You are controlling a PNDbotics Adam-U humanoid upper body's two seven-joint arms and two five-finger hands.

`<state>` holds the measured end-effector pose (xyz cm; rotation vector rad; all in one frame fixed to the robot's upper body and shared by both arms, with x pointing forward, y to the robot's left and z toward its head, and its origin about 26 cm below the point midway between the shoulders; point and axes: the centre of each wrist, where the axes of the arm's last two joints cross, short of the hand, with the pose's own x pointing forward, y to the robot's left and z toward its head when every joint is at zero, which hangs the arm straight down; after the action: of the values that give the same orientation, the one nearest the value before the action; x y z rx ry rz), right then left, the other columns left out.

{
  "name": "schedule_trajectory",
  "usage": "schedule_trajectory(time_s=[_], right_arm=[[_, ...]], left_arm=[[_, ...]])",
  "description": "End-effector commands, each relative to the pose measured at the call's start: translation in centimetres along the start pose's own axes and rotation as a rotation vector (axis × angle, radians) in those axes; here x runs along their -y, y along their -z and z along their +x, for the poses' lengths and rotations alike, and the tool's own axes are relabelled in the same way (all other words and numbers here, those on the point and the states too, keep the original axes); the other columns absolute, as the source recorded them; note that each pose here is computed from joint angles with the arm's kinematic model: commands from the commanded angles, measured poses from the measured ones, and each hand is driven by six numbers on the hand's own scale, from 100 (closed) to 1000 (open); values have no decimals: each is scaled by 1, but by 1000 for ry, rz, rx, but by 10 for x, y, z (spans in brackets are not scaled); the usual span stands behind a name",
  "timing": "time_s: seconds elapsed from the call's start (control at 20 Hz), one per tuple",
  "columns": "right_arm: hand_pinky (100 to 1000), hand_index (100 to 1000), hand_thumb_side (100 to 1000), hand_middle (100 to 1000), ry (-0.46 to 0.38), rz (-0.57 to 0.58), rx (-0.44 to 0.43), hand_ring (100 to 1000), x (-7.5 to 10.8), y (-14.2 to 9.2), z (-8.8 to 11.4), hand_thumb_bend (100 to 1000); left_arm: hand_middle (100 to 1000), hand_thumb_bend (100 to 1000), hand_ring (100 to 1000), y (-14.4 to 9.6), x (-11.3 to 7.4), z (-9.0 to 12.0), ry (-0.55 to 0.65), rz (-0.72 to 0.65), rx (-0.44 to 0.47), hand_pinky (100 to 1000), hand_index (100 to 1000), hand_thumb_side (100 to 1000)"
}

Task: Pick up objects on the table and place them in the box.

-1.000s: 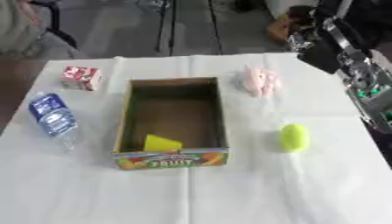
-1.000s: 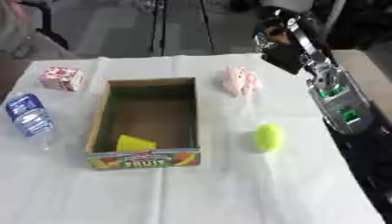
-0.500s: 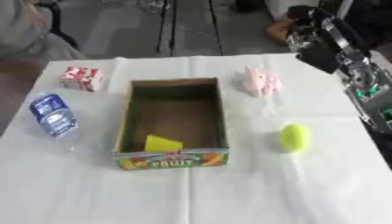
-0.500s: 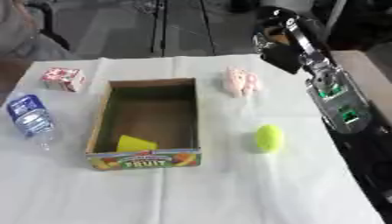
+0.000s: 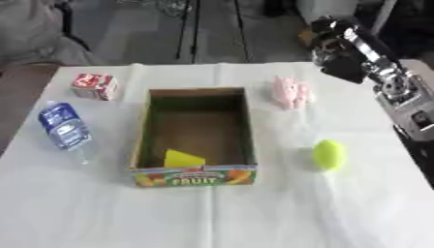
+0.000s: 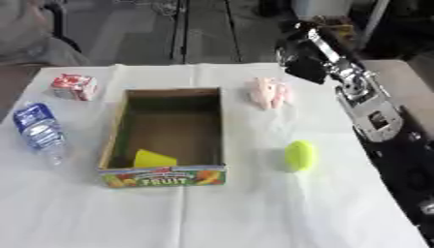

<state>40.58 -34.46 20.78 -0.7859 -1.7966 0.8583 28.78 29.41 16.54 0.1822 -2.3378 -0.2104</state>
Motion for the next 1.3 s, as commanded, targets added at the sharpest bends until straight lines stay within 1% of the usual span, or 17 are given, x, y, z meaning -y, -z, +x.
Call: schedule_trajectory(time_s=[0.05, 0.1, 0.15, 0.2, 0.25, 0.3, 0.35, 0.4, 0.45, 0.55, 0.7, 0.85, 1.0, 1.05, 1.1, 1.2, 1.3], right_arm=[[850, 935, 359, 895, -116, 14, -33, 894, 18, 3, -9, 100], [850, 935, 359, 895, -159, 31, -50, 894, 19, 4, -12, 100], [883, 934, 282, 909, -198, 44, -64, 923, 20, 5, -15, 100], [883, 934, 282, 909, -246, 58, -84, 923, 20, 7, -18, 100], [904, 933, 241, 917, -288, 68, -99, 942, 21, 8, -21, 100], [904, 933, 241, 917, -327, 77, -109, 942, 20, 9, -23, 100], [955, 932, 157, 949, -365, 86, -118, 982, 21, 10, -25, 100], [955, 932, 157, 949, -429, 104, -134, 982, 22, 11, -28, 100], [960, 932, 133, 954, -483, 115, -144, 986, 23, 12, -29, 100], [964, 932, 127, 956, -562, 122, -161, 986, 24, 14, -32, 100], [961, 933, 116, 957, -611, 115, -180, 983, 27, 16, -36, 100], [947, 933, 112, 952, -627, 106, -201, 961, 31, 17, -40, 100], [922, 935, 143, 946, -621, 99, -242, 950, 34, 18, -48, 100], [915, 939, 168, 944, -618, 100, -250, 947, 34, 18, -50, 100], [907, 939, 262, 936, -609, 103, -263, 939, 35, 17, -54, 100], [905, 942, 414, 927, -589, 107, -279, 933, 36, 15, -61, 100], [905, 944, 482, 925, -571, 111, -293, 932, 38, 12, -68, 100]], left_arm=[[834, 399, 852, 4, -2, 7, 14, -17, 30, 487, 823, 844], [834, 399, 852, 4, -1, 7, 14, -20, 29, 487, 823, 844], [834, 399, 851, 4, -1, 7, 14, -22, 29, 487, 823, 845], [834, 399, 851, 5, -1, 7, 14, -24, 30, 487, 823, 845], [834, 399, 851, 5, -1, 7, 14, -26, 31, 487, 823, 845], [834, 399, 851, 5, -1, 7, 13, -28, 32, 487, 823, 845], [834, 397, 851, 5, -1, 7, 13, -30, 34, 486, 825, 846], [834, 397, 851, 6, 0, 8, 14, -33, 35, 486, 825, 846], [834, 397, 851, 6, 0, 8, 14, -35, 37, 486, 825, 846], [834, 397, 851, 7, 0, 8, 14, -39, 38, 486, 825, 847], [834, 396, 851, 7, 0, 8, 11, -45, 40, 486, 825, 848], [833, 396, 850, 8, 1, 9, 12, -52, 45, 486, 826, 847], [833, 395, 850, 10, 1, 10, 14, -58, 53, 486, 826, 847], [832, 395, 850, 10, 1, 10, 14, -60, 55, 486, 826, 847], [832, 396, 850, 10, 1, 10, 14, -62, 58, 486, 826, 846], [832, 395, 850, 11, 0, 10, 15, -62, 62, 486, 826, 846], [832, 395, 850, 10, 0, 10, 17, -61, 64, 485, 826, 847]])
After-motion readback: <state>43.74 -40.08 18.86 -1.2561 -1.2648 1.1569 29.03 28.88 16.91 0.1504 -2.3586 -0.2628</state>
